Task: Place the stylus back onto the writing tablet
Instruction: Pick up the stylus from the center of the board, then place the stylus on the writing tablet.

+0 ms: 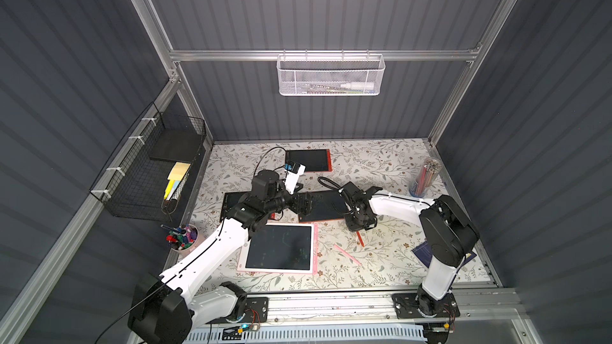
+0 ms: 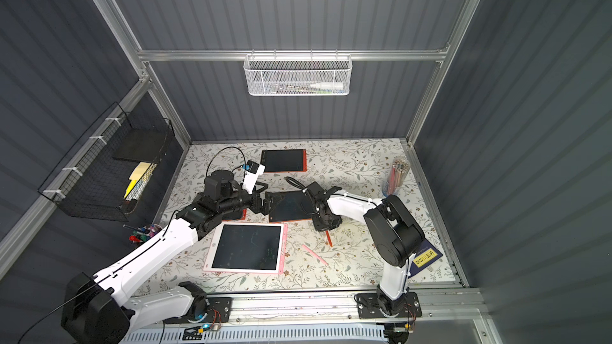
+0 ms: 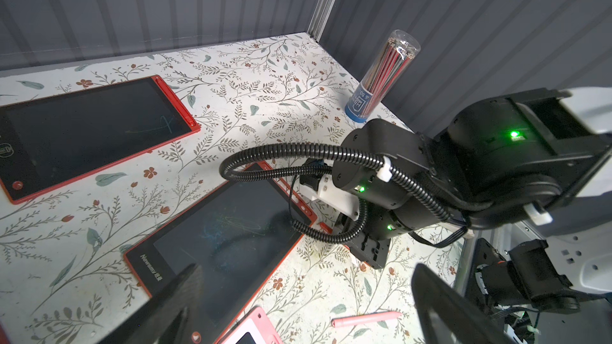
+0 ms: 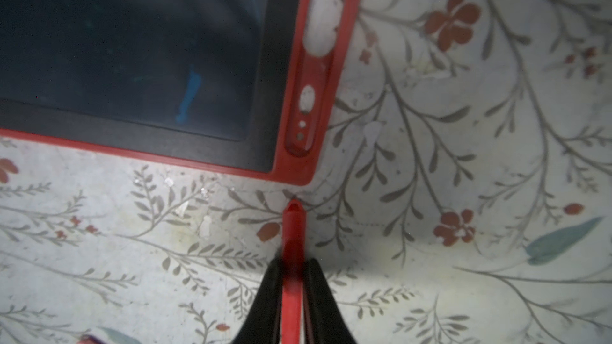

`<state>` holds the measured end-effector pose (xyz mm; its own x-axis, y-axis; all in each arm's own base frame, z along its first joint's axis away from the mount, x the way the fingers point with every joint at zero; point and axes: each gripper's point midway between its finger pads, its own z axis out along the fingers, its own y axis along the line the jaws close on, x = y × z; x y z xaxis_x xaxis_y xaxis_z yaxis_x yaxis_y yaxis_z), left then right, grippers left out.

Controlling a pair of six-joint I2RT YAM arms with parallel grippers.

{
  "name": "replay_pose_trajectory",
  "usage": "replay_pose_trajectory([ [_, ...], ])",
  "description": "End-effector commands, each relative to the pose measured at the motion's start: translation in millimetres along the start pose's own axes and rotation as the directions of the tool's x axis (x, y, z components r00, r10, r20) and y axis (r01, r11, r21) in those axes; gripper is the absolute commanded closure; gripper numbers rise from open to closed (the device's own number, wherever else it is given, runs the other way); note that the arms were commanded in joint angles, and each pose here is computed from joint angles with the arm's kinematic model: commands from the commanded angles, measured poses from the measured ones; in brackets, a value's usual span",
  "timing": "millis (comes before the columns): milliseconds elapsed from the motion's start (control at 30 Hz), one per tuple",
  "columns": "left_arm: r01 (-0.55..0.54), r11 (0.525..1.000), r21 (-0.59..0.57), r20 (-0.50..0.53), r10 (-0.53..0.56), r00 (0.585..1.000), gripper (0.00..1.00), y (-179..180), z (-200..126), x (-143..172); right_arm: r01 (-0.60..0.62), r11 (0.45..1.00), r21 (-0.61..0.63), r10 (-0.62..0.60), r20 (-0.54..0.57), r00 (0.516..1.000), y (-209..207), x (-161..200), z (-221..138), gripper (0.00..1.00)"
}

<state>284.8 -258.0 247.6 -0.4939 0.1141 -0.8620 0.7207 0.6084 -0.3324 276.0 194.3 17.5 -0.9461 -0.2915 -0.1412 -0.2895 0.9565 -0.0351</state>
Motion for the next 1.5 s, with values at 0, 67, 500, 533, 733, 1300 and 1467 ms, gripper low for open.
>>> replay_pose_trajectory([
  [0,0.0,1.0,0.022,0.008,0.0,1.0,0.01,-4,-1,0,0.012,1.0,0.016,-0.013,0.04,0.999,-3,-10,-18,0.83],
  [67,0.001,1.0,0.024,0.007,-0.001,1.0,0.01,-4,-1,1,0.012,1.0,0.015,-0.012,0.05,0.999,-3,-14,-22,0.83],
  [500,0.009,0.997,0.077,0.007,-0.009,1.0,0.01,-10,2,11,-0.033,0.999,-0.028,0.036,0.106,0.994,-3,-54,-34,0.83],
  [533,0.01,0.996,0.09,0.011,-0.011,1.0,0.01,-12,2,11,-0.038,0.999,-0.034,0.042,0.105,0.994,-3,-58,-33,0.83],
  [733,0.023,0.994,0.107,-0.003,-0.023,1.0,0.01,-12,5,21,-0.063,0.997,-0.053,0.069,0.125,0.99,-4,-83,-32,0.83],
  [1300,0.027,0.99,0.14,-0.039,-0.021,0.999,0.01,-13,12,35,-0.138,0.986,-0.089,0.148,0.116,0.982,-9,-123,-7,0.83],
  [1467,0.028,0.99,0.138,-0.041,-0.023,0.999,0.01,-12,13,35,-0.139,0.987,-0.084,0.148,0.111,0.983,-10,-128,-2,0.82],
])
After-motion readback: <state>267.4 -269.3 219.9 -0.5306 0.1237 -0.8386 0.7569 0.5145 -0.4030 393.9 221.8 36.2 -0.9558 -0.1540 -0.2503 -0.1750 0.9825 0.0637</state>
